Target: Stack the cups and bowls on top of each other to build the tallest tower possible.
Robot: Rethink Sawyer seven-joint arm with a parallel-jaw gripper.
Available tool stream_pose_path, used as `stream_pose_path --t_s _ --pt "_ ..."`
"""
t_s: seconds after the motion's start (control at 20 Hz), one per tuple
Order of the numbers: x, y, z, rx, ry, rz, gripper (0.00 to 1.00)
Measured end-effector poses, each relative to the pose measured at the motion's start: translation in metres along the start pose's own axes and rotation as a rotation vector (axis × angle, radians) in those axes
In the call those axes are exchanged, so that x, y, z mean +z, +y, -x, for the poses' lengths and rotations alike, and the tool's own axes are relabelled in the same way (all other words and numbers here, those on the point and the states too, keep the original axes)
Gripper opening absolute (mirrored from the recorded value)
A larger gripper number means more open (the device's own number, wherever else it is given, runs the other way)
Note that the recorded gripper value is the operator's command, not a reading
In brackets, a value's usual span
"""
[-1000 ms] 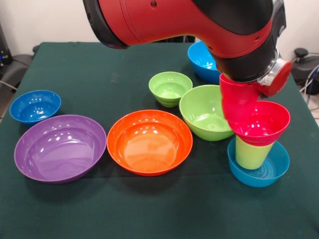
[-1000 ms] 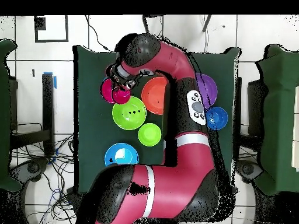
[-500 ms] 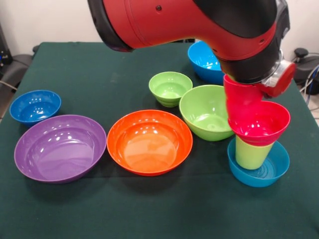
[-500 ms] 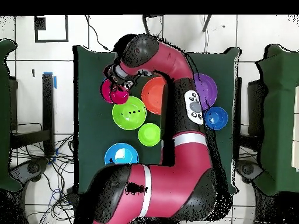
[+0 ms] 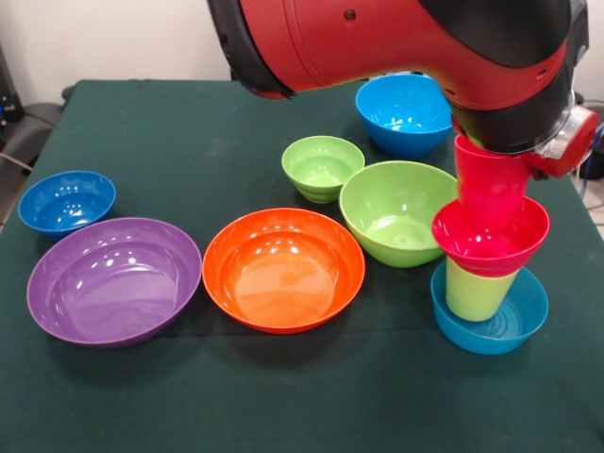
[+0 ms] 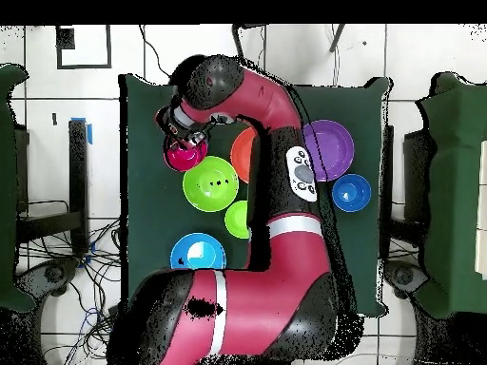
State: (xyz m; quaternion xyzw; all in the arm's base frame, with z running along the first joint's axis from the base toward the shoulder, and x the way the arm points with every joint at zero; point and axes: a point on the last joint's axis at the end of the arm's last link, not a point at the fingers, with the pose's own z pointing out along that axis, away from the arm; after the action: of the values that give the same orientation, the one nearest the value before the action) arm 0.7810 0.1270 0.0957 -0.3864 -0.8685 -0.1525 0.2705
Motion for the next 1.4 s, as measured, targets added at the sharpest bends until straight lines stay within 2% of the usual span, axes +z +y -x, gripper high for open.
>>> stream_pose_path --t_s 0.25,0.9,1.4 --pt "0.003 -0.001 0.001 0.006 -0.003 -0.009 0.00" --pt "0.010 -0.013 0.036 0.042 -0.046 -0.018 0.00" --pt "0.011 -0.015 0.038 0.052 -0.049 -0.023 0.00"
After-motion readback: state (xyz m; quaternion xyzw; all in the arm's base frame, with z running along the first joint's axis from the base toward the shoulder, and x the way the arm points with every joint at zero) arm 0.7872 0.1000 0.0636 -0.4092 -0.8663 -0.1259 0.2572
